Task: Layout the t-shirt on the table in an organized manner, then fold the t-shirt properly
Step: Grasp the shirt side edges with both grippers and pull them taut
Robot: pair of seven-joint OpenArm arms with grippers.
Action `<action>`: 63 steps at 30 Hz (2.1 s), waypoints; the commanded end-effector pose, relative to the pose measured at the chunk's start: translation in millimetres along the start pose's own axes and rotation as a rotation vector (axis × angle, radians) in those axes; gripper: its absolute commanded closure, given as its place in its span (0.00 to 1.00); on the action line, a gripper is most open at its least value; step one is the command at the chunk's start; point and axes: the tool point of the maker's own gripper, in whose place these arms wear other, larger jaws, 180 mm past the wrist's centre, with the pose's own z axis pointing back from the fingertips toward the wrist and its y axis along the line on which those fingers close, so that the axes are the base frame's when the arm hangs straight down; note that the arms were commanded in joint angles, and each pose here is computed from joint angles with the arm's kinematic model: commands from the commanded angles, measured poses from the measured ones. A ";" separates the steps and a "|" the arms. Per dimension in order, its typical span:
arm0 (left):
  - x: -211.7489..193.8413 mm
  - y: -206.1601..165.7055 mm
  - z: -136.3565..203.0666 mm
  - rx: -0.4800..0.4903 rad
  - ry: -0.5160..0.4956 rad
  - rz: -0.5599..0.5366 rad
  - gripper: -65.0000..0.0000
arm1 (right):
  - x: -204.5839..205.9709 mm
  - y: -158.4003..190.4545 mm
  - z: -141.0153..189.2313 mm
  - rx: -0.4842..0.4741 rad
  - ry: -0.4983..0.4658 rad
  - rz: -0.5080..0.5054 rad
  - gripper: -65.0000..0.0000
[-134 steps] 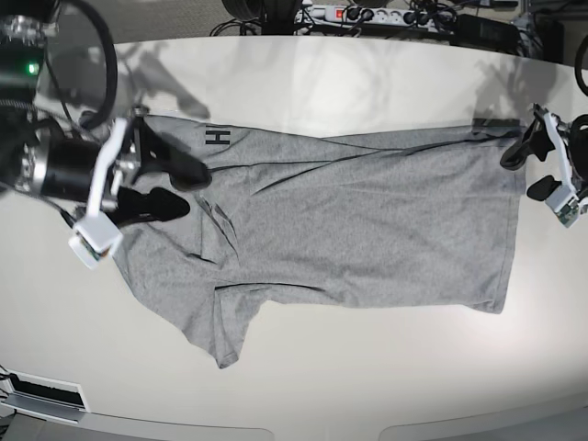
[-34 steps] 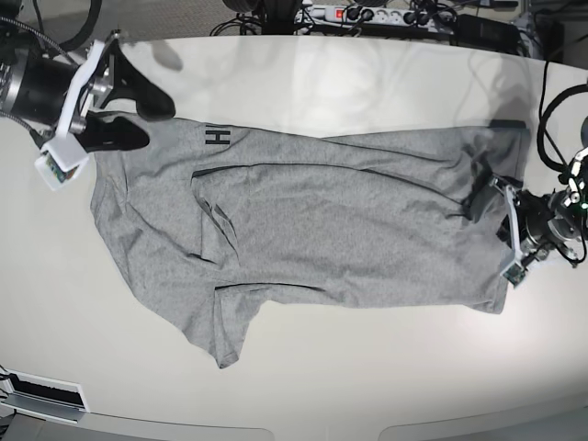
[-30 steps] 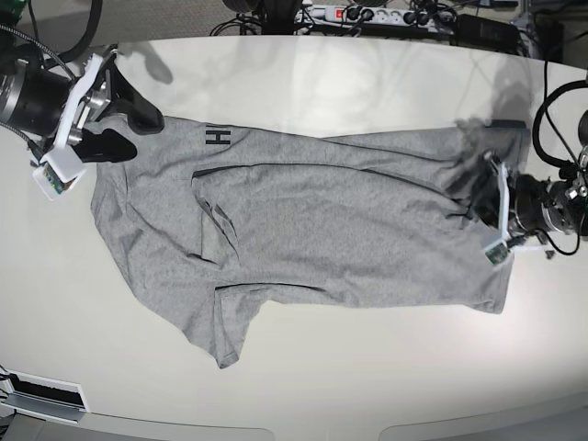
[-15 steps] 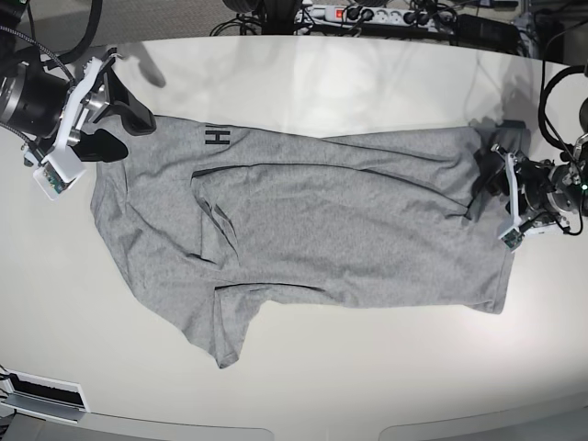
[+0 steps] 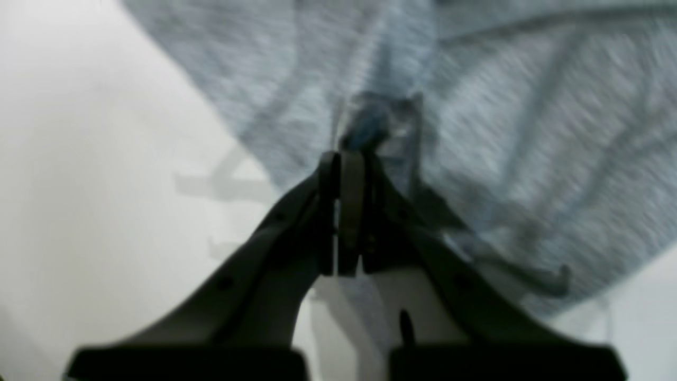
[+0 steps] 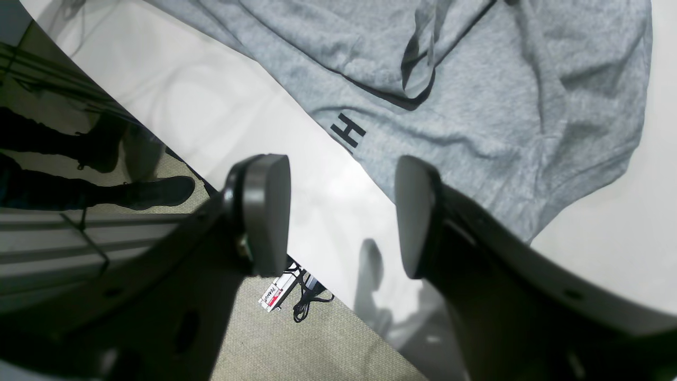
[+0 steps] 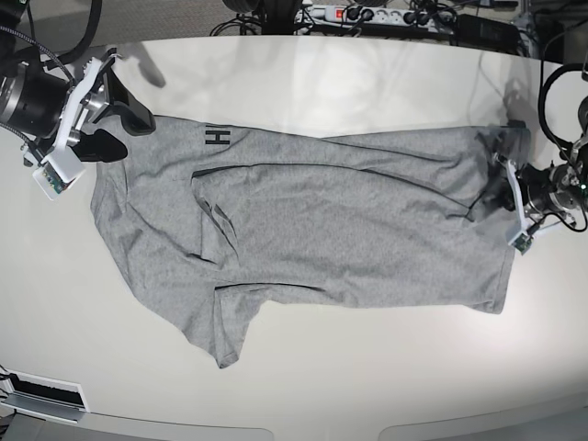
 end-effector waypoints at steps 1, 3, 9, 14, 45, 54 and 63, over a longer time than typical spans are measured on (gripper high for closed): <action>20.0 22.9 11.2 0.052 -0.050 -0.001 1.00 | 8.7 1.0 3.8 0.002 -0.033 0.024 0.50; 28.8 32.1 14.6 0.075 -0.062 0.003 1.00 | 8.7 1.0 3.8 0.002 -0.032 0.024 0.50; 52.5 52.3 24.5 0.116 -0.092 0.001 1.00 | 8.4 0.6 3.8 0.000 -0.031 0.024 0.50; 64.8 62.0 28.2 0.164 -0.141 -0.053 1.00 | 8.4 0.6 3.8 0.000 -0.031 0.024 0.50; 16.1 -90.5 53.2 -0.311 -0.040 -0.248 1.00 | -23.0 -56.6 -70.5 -0.177 0.084 0.085 1.00; -2.4 -68.4 37.3 -0.085 -0.041 -0.176 1.00 | -44.1 -86.0 -90.4 -0.169 0.136 -0.026 1.00; -39.9 -62.3 5.8 -0.035 0.004 -0.033 1.00 | -51.6 -88.1 -95.2 -0.162 0.130 -0.055 1.00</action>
